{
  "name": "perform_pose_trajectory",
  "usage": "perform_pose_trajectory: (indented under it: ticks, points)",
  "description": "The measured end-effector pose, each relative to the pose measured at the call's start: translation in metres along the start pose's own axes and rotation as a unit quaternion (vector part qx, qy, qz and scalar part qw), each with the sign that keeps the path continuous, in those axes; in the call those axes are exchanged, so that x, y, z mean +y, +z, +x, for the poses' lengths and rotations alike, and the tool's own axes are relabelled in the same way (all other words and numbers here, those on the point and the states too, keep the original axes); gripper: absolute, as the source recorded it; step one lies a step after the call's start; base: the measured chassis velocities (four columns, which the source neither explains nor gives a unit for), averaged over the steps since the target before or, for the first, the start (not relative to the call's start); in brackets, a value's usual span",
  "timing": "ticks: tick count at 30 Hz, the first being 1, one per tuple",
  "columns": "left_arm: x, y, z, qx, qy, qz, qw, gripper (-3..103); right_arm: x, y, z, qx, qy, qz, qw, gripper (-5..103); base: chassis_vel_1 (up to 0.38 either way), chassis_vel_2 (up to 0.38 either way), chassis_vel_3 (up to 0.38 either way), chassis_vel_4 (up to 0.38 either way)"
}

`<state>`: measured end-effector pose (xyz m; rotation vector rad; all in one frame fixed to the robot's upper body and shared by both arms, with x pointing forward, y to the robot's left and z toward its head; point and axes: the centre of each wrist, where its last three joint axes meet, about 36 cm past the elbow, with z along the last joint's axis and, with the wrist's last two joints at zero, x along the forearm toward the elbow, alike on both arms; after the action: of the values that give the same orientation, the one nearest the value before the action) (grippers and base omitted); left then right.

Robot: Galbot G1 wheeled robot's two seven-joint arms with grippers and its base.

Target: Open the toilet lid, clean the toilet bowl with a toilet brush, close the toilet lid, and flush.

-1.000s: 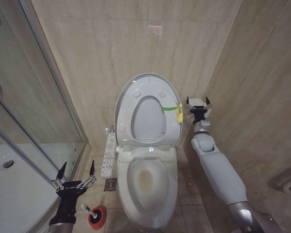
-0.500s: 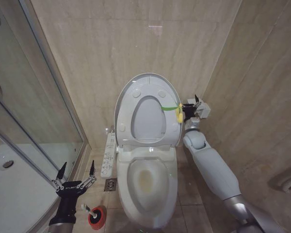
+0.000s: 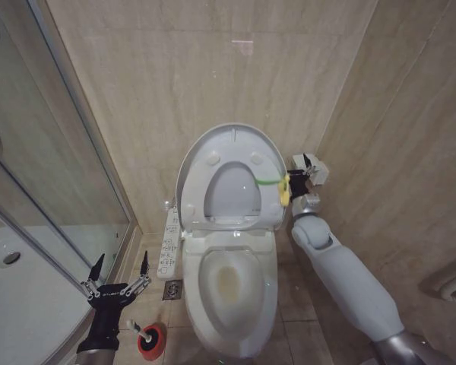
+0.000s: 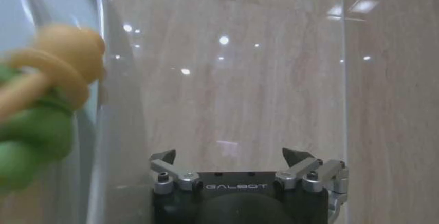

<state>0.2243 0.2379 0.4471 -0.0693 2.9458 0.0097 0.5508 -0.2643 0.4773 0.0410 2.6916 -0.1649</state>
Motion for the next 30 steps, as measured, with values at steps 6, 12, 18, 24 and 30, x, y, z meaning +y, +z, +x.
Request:
perform_pose_trajectory:
  ticks: [6,12,18,24,30]
  points:
    - [0.0,0.0,0.0,0.0,0.0,0.0,1.0,100,-0.008,-0.001,0.045,0.009,-0.009,0.0,1.0,100,0.0,0.0,0.0,0.0]
    - [0.0,0.0,0.0,0.0,0.0,0.0,1.0,100,-0.028,0.009,0.088,0.023,-0.006,0.012,1.0,100,0.0,0.0,0.0,0.0]
    - [0.0,0.0,0.0,0.0,0.0,0.0,1.0,100,-0.051,0.014,0.122,0.028,0.002,0.024,0.999,100,0.0,0.0,0.0,0.0]
    - [0.0,0.0,0.0,0.0,0.0,0.0,1.0,100,-0.051,0.02,0.148,0.043,0.02,0.016,0.999,100,0.0,0.0,0.0,0.0]
    - [0.0,0.0,0.0,0.0,0.0,0.0,1.0,100,-0.039,0.027,0.178,0.068,0.05,0.009,0.996,100,0.0,0.0,0.0,0.0]
